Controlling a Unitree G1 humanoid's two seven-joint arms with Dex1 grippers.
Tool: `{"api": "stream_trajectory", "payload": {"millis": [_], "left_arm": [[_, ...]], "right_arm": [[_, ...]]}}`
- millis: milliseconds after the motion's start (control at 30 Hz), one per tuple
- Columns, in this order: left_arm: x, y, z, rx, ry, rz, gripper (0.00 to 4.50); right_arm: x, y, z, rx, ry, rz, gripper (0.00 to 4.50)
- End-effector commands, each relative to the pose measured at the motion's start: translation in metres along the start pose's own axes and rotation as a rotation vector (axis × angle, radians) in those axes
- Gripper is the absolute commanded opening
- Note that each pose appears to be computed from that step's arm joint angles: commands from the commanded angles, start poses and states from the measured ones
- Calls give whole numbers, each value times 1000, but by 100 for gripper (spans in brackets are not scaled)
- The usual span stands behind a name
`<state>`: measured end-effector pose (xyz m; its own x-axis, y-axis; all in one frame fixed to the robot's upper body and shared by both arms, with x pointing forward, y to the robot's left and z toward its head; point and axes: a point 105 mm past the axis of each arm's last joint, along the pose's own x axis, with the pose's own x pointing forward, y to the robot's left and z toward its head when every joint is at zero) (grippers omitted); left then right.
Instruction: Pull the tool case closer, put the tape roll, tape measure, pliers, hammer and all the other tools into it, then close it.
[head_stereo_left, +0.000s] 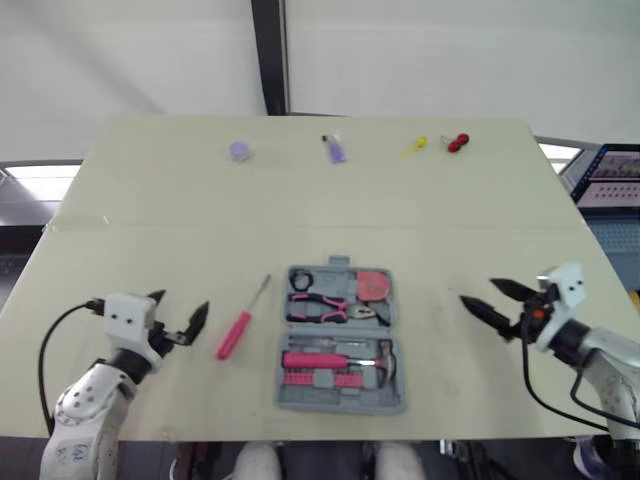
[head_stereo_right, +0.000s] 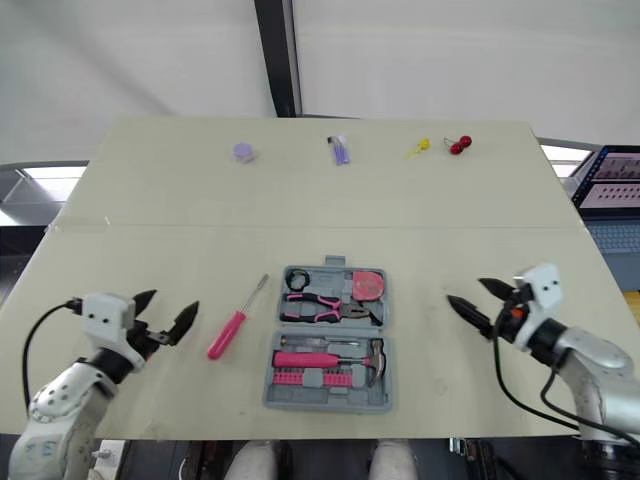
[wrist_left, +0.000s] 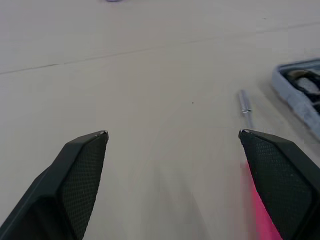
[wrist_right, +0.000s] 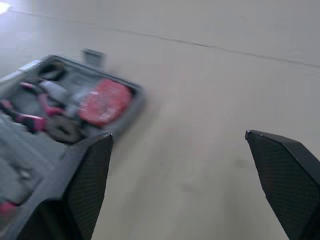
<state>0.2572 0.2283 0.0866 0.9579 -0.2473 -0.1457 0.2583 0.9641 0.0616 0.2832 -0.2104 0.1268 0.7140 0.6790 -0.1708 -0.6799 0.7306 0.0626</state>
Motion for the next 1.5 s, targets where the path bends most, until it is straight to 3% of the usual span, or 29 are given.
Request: {"api": "stream_trajectory", "payload": {"millis": [33,167,333,533,1200,1333,1500], "left_arm": [[2,-17,7,6,6,-38,450],[10,-42,-4,-5,82,-66,450],[18,-49,-17,9,152,-64,450],[29,-47,-31,4,231,-46,450],[37,-68,-37,33,449,-111,450],[38,-68,-39,32,456,-109,323],[41,-68,-41,28,459,-112,62]], "right_arm": [[11,29,21,-43,-13,152,445],[29,67,44,-130,-27,338,445],[39,89,59,-209,-24,450,445],[42,92,68,-242,-27,479,445],[38,102,74,-272,-29,524,445],[34,104,72,-292,-6,540,450],[34,102,72,-302,-2,536,450]]}}
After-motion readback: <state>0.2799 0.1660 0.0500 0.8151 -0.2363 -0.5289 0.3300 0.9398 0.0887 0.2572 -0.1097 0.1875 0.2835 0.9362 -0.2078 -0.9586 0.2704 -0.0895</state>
